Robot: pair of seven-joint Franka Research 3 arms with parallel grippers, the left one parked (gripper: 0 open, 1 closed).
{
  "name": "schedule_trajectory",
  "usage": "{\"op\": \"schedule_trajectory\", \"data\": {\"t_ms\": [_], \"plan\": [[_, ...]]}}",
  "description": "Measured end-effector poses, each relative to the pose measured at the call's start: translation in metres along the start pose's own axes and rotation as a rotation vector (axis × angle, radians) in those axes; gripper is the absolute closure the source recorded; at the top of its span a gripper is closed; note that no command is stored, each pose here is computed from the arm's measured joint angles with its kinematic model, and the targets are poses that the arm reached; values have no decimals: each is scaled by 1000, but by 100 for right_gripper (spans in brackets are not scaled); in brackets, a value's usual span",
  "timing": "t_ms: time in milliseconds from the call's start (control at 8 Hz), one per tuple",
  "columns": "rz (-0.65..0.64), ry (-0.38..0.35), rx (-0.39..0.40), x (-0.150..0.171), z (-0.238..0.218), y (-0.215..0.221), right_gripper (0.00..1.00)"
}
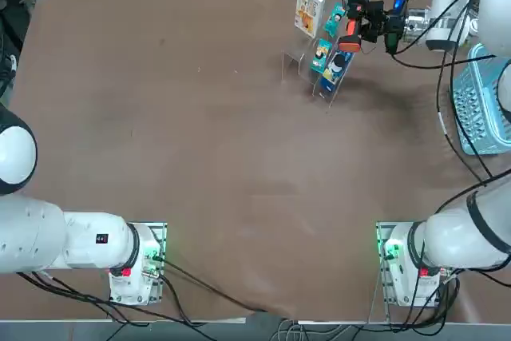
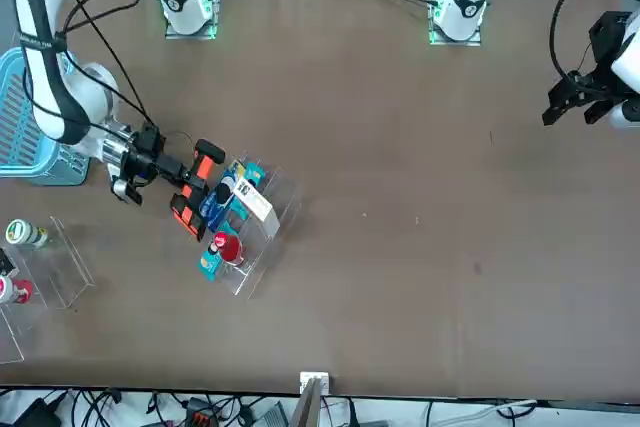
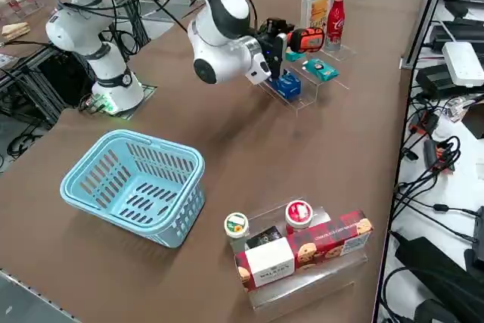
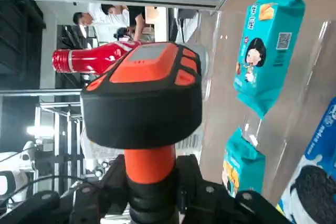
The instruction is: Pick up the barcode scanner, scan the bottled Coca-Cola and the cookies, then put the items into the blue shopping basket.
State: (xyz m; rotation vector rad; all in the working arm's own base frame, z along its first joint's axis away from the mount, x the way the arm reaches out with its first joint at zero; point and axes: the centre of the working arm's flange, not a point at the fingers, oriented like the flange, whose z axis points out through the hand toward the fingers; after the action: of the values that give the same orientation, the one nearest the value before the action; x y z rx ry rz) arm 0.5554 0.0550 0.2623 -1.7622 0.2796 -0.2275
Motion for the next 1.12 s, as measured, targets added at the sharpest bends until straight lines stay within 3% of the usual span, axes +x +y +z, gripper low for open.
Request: {"op": "schedule_trajectory", "data": {"t_ms": [375, 1125], "plan": [[44, 31, 49, 0, 8, 11, 55], [39, -4, 110, -13, 30, 39, 55]]}}
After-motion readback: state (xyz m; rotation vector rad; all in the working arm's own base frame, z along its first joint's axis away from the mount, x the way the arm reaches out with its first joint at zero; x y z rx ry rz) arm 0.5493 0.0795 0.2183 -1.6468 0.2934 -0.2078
